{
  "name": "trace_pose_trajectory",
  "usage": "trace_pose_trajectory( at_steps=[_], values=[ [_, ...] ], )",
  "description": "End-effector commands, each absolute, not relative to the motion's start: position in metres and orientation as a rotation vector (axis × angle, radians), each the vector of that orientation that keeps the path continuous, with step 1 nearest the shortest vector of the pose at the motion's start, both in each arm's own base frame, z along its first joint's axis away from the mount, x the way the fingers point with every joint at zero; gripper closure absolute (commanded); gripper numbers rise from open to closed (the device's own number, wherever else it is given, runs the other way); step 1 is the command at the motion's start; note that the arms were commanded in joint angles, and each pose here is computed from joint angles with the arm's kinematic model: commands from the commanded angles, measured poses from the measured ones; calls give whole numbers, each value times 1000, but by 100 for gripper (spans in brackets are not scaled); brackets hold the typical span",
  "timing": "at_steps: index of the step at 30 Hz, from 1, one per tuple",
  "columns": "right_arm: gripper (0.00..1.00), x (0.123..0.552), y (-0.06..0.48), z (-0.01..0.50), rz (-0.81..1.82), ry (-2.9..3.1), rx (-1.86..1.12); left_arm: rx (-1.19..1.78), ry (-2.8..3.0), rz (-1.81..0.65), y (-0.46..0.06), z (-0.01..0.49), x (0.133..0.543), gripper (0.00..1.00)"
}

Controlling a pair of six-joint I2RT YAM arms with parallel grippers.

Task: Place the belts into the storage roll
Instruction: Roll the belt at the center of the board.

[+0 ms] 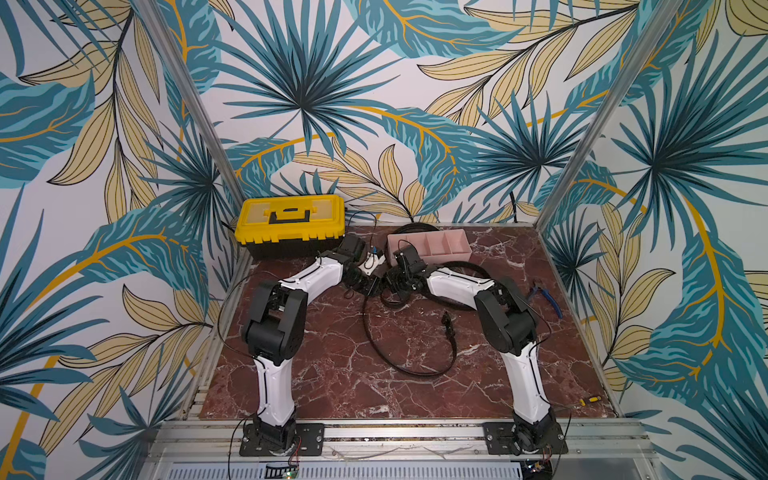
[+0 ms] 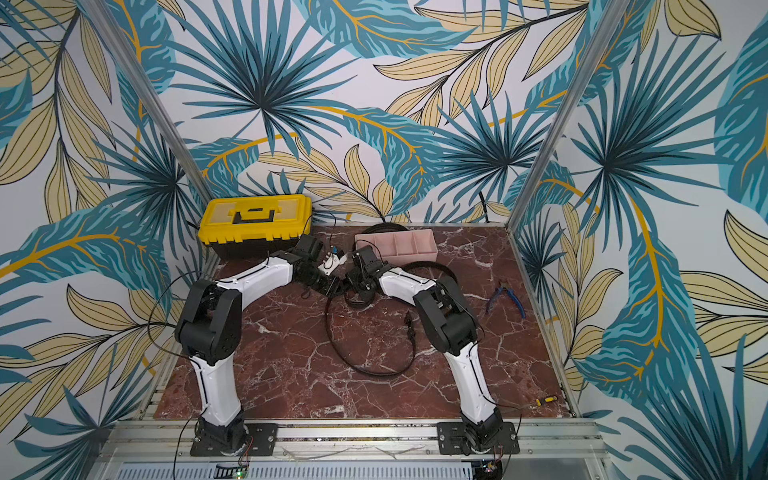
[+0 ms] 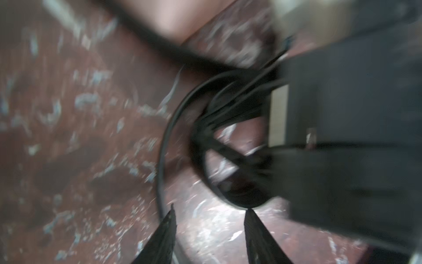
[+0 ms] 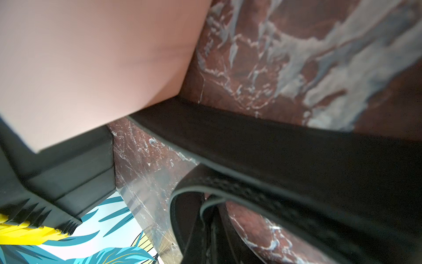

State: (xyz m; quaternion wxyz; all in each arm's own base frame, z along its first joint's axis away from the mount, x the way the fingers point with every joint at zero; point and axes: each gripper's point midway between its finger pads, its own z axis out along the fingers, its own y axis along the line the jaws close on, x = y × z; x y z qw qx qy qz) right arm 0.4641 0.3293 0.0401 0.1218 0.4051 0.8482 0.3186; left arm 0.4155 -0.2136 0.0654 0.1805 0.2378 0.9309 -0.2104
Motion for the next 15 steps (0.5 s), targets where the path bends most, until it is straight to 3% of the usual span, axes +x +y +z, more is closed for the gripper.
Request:
trace_pose_trajectory(
  at_steps=[1, 12, 15],
  values=[
    [100, 410, 300, -40, 583, 2712, 1275, 566, 2660, -475, -195, 65, 427, 51],
    [100, 417, 298, -31, 603, 2704, 1255, 507, 2626, -460, -194, 96, 407, 50],
    [91, 423, 310, -26, 689, 2725, 1202, 508, 2595, -476, -194, 112, 404, 48]
  ],
)
